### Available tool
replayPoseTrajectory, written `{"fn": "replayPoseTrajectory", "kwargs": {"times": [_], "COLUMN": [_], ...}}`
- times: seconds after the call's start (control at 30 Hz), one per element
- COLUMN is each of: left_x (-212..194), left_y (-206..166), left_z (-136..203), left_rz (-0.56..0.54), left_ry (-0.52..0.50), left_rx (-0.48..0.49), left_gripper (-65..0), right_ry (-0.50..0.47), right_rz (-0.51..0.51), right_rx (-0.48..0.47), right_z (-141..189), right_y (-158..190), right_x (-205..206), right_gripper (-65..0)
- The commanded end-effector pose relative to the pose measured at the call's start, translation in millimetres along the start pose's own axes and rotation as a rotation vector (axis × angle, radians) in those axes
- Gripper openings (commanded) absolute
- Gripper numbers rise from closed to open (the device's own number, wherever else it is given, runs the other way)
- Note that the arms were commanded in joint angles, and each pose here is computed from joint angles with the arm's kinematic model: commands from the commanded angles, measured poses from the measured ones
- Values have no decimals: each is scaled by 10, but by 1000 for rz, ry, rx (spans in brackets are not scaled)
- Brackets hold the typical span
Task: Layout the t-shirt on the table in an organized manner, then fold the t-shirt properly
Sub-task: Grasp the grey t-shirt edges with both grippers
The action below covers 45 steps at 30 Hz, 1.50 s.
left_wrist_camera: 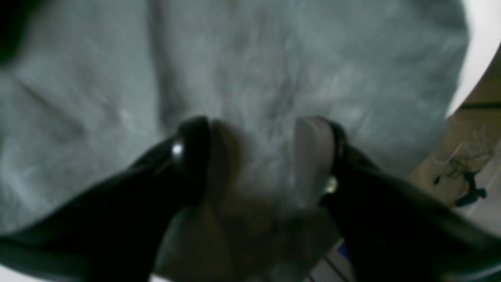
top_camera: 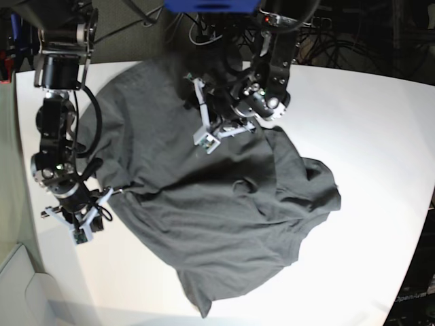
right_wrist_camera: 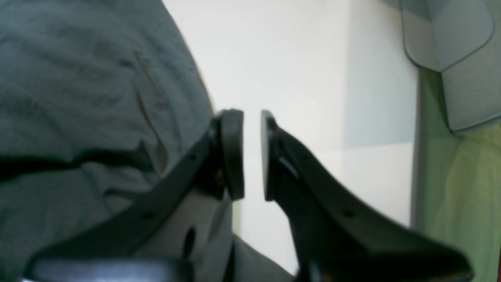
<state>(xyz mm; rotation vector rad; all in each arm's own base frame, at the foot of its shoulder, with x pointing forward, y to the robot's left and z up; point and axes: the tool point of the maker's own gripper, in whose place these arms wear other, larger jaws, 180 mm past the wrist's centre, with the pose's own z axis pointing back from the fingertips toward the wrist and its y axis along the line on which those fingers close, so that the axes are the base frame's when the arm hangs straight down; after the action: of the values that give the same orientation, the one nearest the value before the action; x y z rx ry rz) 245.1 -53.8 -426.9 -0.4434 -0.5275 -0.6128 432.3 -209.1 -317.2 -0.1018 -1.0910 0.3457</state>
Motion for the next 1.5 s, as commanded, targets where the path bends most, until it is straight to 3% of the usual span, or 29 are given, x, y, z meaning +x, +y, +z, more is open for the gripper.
{"fn": "replayPoseTrajectory", "kwargs": {"times": [0.0,0.1,0.2,0.33,0.57,0.93,1.03,1.23,1.33,1.47], "left_x": [43,-114,-240,-501,-850,-734,-685,-565,-704,-922], "left_y": [65,321,643,1266,2372,3365,3518,3593,3394,2934], "left_z": [-26,-62,7,310,1150,2349,2619,3095,3011,2577], "left_rz": [11,54,59,72,100,154,188,249,263,176], "left_ry": [13,70,108,156,217,152,121,19,82,207], "left_rx": [31,96,167,305,556,851,909,1007,983,841], "left_gripper": [-412,-532,-605,-607,-607,-607,-607,-607,-607,-607], "right_ry": [-59,-64,-66,-71,-74,-95,-107,-129,-125,-104], "right_rz": [17,17,19,19,12,-77,-68,122,144,126], "right_rx": [-29,-31,-31,-32,-21,58,144,465,532,567], "right_z": [30,29,31,30,15,-87,-108,-3,-38,-250], "right_y": [-153,-166,-172,-175,-111,394,716,1702,2001,2099], "right_x": [210,233,238,251,261,323,384,474,519,635], "right_gripper": [-585,-585,-584,-584,-584,-584,-584,-584,-584,-584]}}
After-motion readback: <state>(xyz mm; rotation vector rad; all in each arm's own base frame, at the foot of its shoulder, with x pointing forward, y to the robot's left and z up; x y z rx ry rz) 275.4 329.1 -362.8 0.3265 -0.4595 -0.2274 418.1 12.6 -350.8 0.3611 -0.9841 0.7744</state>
